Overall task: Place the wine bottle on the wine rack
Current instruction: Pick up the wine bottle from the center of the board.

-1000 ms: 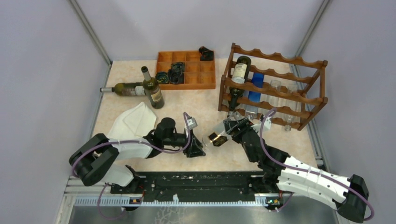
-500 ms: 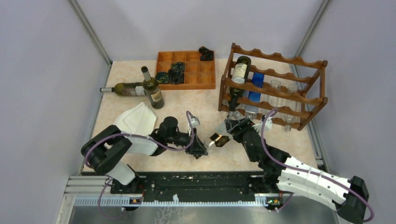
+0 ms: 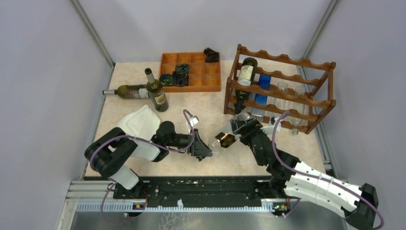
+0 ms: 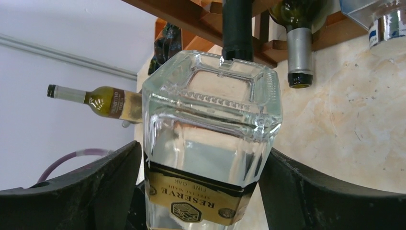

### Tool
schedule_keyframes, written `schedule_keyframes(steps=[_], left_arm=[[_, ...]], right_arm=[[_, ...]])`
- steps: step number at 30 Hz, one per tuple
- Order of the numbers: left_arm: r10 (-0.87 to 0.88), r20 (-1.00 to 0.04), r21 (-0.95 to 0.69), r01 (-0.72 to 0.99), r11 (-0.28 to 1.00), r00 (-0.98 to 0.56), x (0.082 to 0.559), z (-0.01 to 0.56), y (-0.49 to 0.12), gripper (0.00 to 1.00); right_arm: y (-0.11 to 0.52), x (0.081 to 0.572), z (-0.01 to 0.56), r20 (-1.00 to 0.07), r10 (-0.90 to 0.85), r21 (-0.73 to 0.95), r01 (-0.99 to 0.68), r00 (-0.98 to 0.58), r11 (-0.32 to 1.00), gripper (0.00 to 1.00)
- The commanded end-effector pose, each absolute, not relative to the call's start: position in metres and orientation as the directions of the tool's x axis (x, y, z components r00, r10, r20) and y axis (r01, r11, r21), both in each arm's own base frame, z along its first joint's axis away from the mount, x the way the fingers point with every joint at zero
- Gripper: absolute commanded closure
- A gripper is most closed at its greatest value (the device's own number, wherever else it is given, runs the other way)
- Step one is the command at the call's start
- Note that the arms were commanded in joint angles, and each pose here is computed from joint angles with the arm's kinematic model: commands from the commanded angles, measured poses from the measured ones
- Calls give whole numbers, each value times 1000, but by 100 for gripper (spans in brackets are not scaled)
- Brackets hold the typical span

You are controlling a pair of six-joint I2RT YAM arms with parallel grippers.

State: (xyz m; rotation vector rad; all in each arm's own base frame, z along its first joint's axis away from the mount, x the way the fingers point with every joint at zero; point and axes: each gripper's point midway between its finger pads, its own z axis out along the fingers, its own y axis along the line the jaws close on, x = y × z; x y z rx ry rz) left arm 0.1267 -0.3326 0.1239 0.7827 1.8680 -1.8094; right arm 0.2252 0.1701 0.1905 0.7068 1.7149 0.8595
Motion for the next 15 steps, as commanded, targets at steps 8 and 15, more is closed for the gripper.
schedule_keyframes(steps=[8, 15], left_arm=[[-67, -613, -759, 610, -229, -787, 130, 186, -315, 100], [-89, -597, -776, 602, -188, -797, 144, 187, -315, 100]], right_arm=[[157, 227, 273, -557, 813, 830, -90, -169, 550, 2], [147, 217, 285, -634, 757, 773, -158, -158, 614, 1]])
